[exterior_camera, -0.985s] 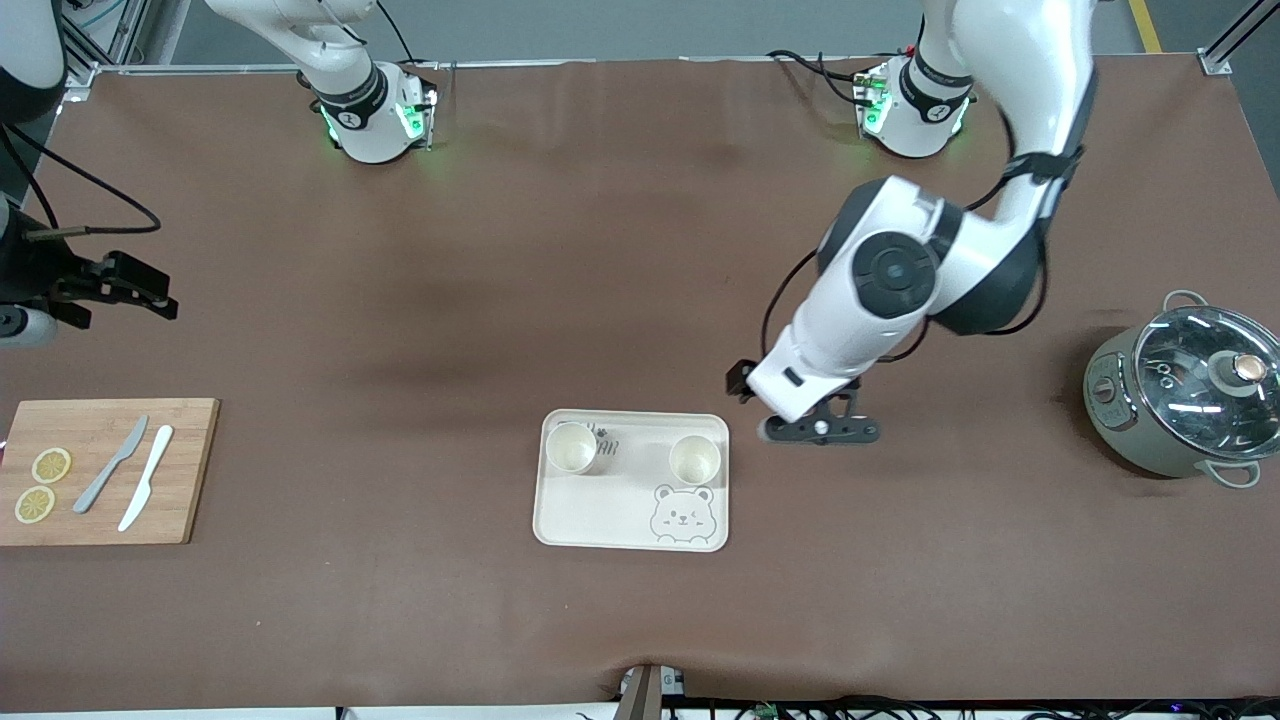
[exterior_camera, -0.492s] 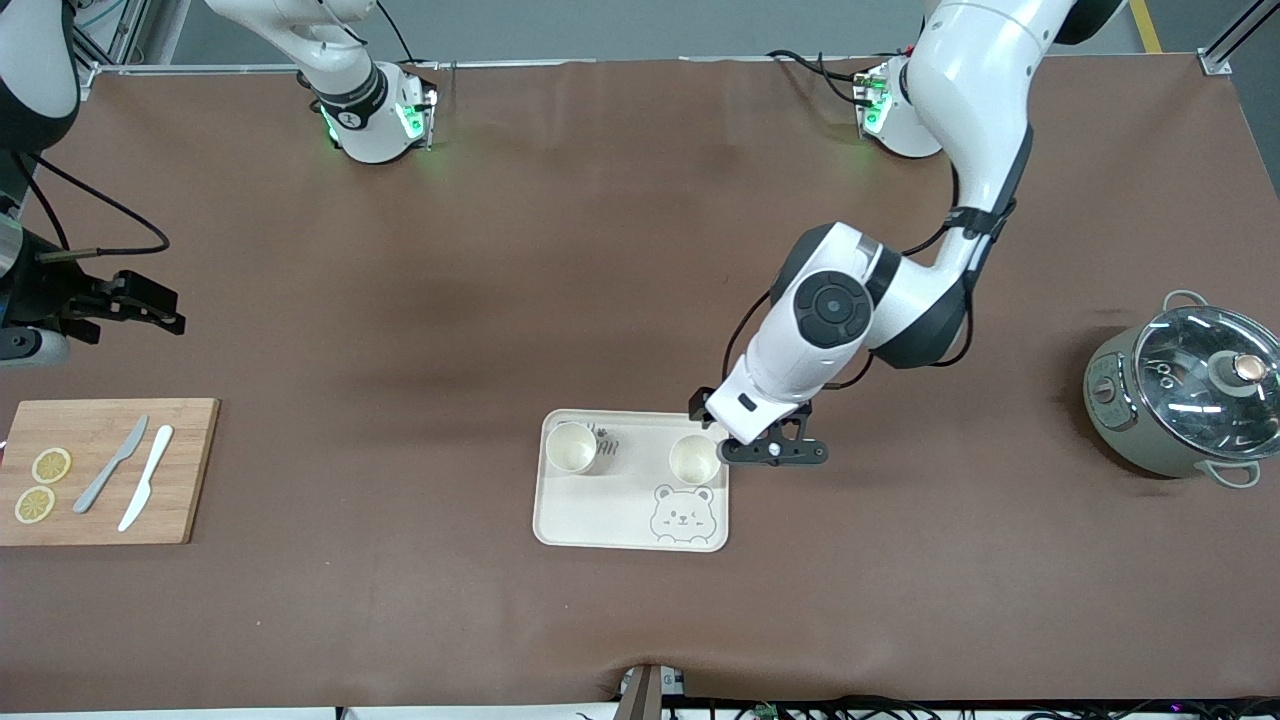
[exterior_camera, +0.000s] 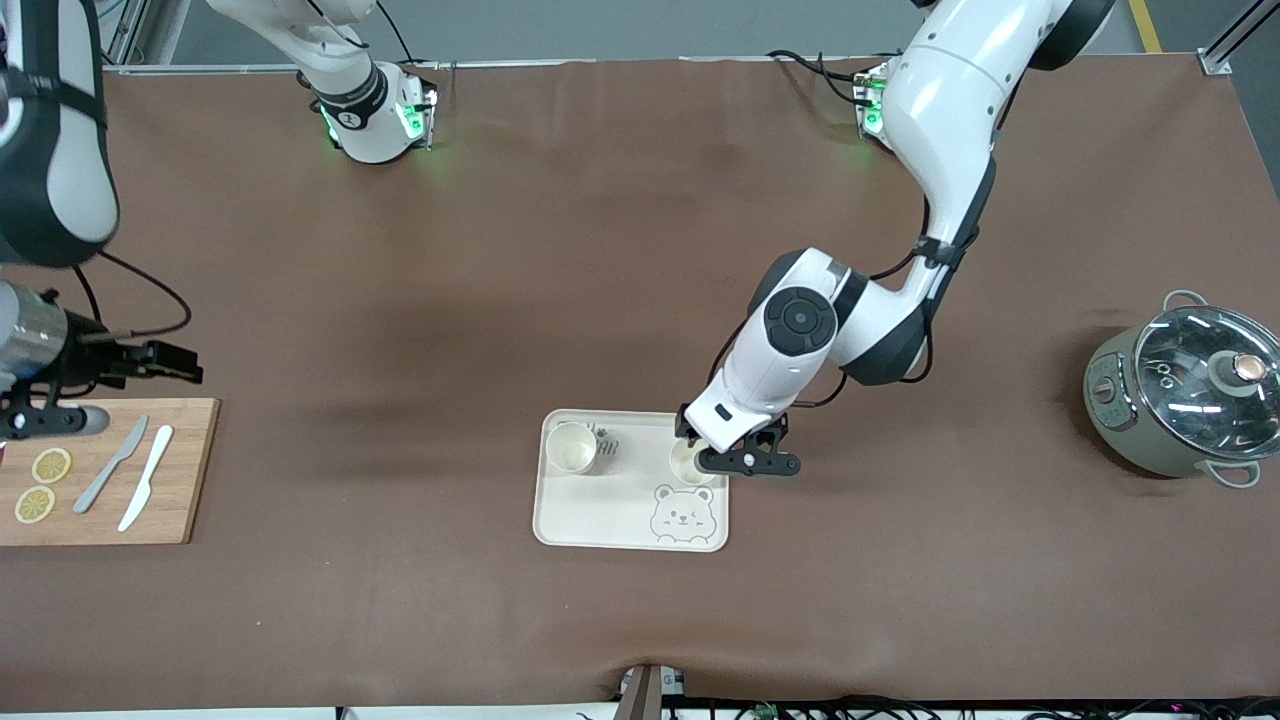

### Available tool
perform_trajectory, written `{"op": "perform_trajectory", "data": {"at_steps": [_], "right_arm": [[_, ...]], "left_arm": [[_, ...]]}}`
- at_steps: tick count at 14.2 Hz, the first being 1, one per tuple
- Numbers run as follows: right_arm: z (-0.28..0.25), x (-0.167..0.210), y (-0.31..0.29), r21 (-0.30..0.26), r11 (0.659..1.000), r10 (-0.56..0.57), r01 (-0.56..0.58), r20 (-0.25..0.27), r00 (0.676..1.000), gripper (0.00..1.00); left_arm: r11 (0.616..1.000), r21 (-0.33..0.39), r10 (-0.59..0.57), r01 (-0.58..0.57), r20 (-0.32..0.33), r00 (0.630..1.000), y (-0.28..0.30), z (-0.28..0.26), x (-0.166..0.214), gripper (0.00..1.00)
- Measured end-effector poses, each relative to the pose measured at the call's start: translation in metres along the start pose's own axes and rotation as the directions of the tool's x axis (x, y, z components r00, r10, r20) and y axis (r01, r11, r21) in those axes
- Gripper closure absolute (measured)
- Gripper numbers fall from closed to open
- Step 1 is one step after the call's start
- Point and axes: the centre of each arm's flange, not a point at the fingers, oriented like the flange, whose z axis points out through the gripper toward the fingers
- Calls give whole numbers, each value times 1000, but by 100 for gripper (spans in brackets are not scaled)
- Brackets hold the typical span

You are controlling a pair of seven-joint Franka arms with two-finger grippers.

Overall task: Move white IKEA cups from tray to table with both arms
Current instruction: 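Grasp a white cup with the left gripper while the right gripper approaches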

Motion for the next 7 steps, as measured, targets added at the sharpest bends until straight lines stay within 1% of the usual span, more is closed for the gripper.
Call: {"op": "perform_trajectory", "data": {"at_steps": [1,3,4,6,7], "right_arm": [[14,7,6,0,1000,8,-8,-6,1000,0],[34,17,8,1,1000,9,-9,-9,1000,0],[39,21,4,5,1000,21,-21,-15,1000,0],[43,26,-14,21,993,119,-119,-17,993,0],[44,28,-28,27,985,169,-168,-12,986,0]], "left_arm": [[1000,15,9,-9,-2,1000,-3,13,-1,18],[1000,24,13,-13,1,1000,-5,32,-4,33],[1000,20,14,-13,-3,1000,-5,38,-5,33],[1000,19,13,-13,-3,1000,-6,44,-5,46],[1000,20,13,-13,-2,1000,-6,45,-6,47]]}}
